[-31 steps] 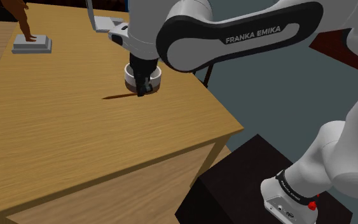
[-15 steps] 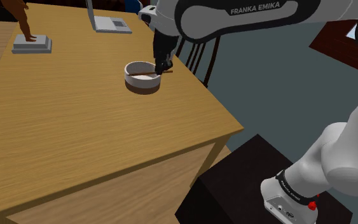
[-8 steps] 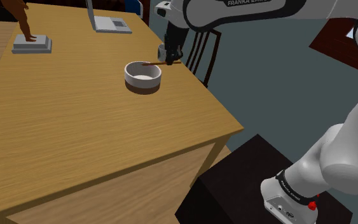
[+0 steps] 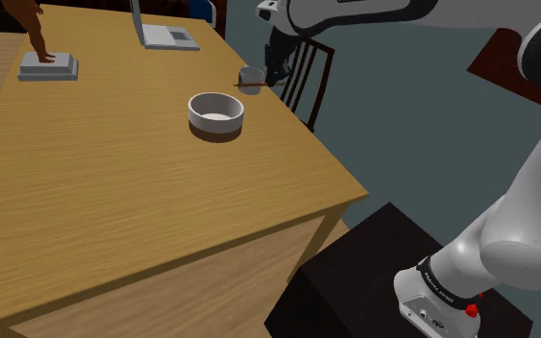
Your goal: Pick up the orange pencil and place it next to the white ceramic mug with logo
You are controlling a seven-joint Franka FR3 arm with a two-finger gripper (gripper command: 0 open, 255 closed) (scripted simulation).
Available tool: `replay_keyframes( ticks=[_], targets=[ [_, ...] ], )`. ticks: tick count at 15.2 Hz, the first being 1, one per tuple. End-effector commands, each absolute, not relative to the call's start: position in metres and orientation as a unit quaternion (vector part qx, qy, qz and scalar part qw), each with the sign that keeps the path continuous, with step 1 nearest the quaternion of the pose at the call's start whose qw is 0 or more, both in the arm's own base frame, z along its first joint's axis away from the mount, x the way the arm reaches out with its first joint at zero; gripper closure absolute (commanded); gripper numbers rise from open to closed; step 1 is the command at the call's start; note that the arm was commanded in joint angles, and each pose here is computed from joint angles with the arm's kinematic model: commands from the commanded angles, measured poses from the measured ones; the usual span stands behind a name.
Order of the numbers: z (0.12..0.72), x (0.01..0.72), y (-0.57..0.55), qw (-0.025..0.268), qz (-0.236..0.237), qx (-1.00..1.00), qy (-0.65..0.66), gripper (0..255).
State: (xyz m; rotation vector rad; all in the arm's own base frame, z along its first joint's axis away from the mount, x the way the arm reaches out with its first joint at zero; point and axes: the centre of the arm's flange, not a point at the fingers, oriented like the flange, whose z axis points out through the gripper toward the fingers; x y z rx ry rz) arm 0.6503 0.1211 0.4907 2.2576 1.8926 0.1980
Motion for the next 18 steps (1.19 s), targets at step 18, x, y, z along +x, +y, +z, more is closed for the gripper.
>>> replay_keyframes(
  ticks=[18],
  targets=[
    [0.449, 0.723, -0.004, 0.094, 0.067, 0.761, 0.639, 255]
  ],
)
